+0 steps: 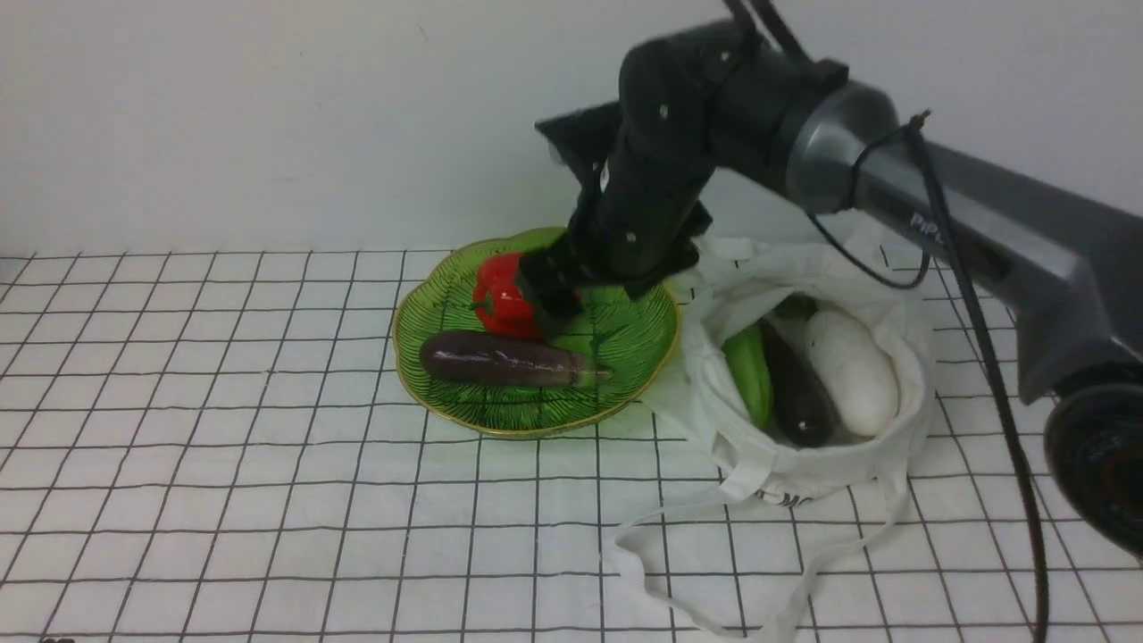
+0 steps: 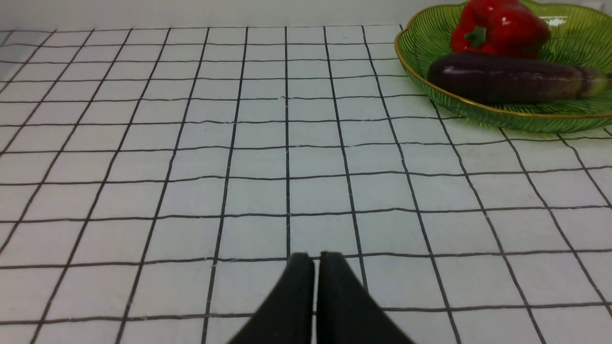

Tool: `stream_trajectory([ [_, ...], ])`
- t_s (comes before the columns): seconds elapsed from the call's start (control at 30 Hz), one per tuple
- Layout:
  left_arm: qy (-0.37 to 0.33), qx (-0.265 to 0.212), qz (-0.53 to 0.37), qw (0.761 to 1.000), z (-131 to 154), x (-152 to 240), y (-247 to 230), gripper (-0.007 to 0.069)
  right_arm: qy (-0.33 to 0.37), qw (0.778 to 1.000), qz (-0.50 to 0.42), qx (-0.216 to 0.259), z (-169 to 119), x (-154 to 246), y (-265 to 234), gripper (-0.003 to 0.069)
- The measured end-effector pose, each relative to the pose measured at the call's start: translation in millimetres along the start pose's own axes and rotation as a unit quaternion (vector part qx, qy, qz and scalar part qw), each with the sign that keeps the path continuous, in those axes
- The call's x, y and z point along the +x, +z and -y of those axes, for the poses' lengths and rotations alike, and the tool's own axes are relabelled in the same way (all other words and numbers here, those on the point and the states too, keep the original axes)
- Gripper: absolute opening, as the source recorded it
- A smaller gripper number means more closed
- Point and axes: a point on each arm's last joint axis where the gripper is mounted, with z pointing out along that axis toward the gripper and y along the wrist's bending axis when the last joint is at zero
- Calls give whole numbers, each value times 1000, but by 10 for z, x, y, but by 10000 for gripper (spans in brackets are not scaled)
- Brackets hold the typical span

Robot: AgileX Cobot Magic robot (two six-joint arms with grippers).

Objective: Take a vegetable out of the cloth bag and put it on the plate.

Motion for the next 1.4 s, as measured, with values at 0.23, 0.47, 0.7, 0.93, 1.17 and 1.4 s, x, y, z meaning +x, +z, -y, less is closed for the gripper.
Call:
stream_trajectory([
  [0.23,0,0,0,1000,0,0,0,-8,12,996,93,2,-20,-138,-968,347],
  [0.47,0,0,0,1000,0,0,0,-8,-2,988,157,3,-45,376,-2223,15],
  [0.7,0,0,0,1000,0,0,0,-8,-7,985,166,45,36,1649,-2952,-13],
  [0.93,0,0,0,1000,0,0,0,-8,-27,932,358,45,66,3029,-2596,-14],
  [1.17,0,0,0,1000,0,0,0,-8,-26,907,418,39,85,3721,-2108,-14],
  [1.4,0,0,0,1000,0,0,0,-8,-28,881,470,40,84,3853,-2181,-14],
])
